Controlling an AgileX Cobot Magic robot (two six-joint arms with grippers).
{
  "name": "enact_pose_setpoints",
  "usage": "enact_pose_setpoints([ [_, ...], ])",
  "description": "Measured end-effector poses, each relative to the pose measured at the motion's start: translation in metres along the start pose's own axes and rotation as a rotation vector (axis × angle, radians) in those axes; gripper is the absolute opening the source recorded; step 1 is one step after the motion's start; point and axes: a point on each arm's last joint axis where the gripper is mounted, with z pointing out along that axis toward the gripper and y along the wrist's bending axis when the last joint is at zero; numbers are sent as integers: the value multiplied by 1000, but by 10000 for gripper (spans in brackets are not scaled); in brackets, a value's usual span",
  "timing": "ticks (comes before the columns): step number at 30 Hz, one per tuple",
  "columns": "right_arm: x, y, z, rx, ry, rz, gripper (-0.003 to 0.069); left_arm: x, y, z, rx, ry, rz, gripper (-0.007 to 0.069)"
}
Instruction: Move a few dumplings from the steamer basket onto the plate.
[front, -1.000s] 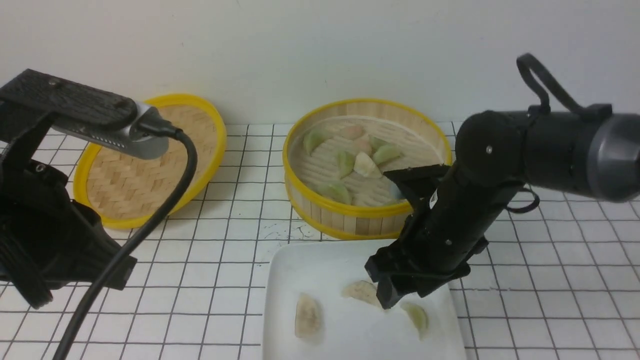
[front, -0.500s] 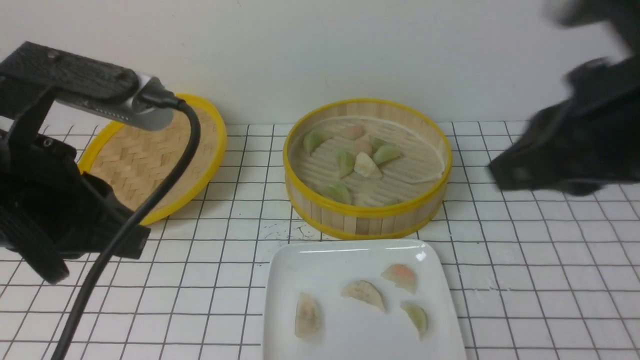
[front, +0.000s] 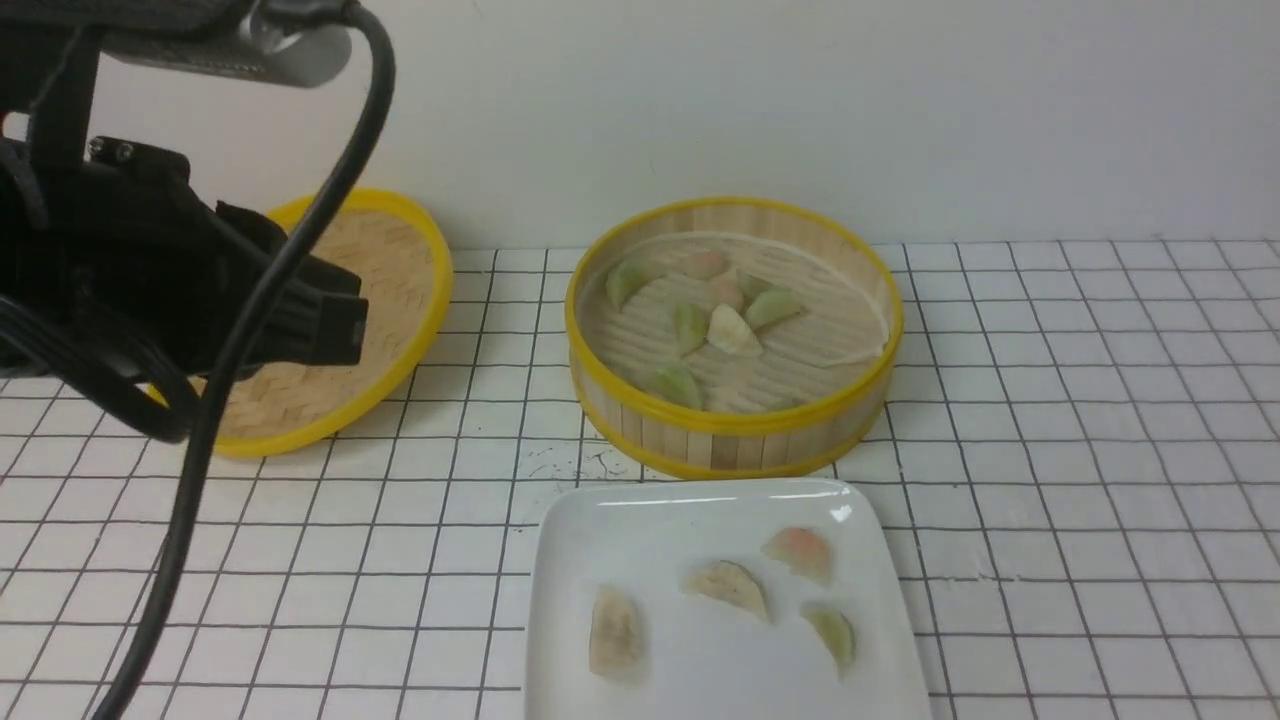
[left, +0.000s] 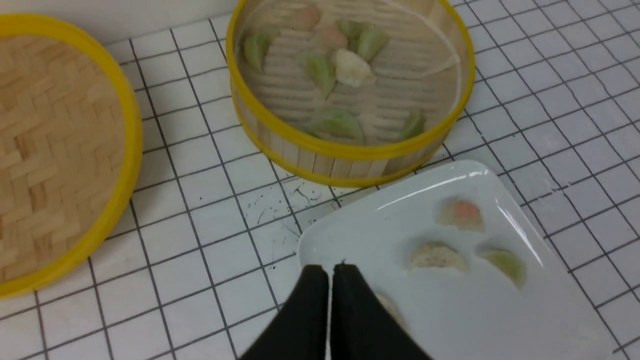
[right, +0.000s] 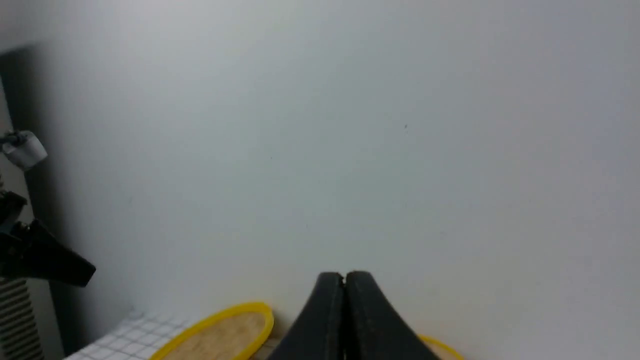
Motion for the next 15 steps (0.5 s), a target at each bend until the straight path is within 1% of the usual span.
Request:
enact_pose_setpoints([
  [3, 19, -3, 7, 8, 8, 10, -14, 0, -1, 0, 8, 2, 2, -6],
  [7, 25, -3, 14, 9, 23, 9, -14, 4, 0, 0, 1, 6, 13, -6],
  [12, 25, -2, 16, 7, 24, 8, -14, 23, 2, -10, -3, -32, 26, -6],
  [14, 25, -2, 16, 7, 24, 8, -14, 46, 5, -17, -5, -87, 26, -6],
  [15, 25, -2, 16, 7, 24, 8, -14, 49, 5, -22, -5, -120, 27, -6],
])
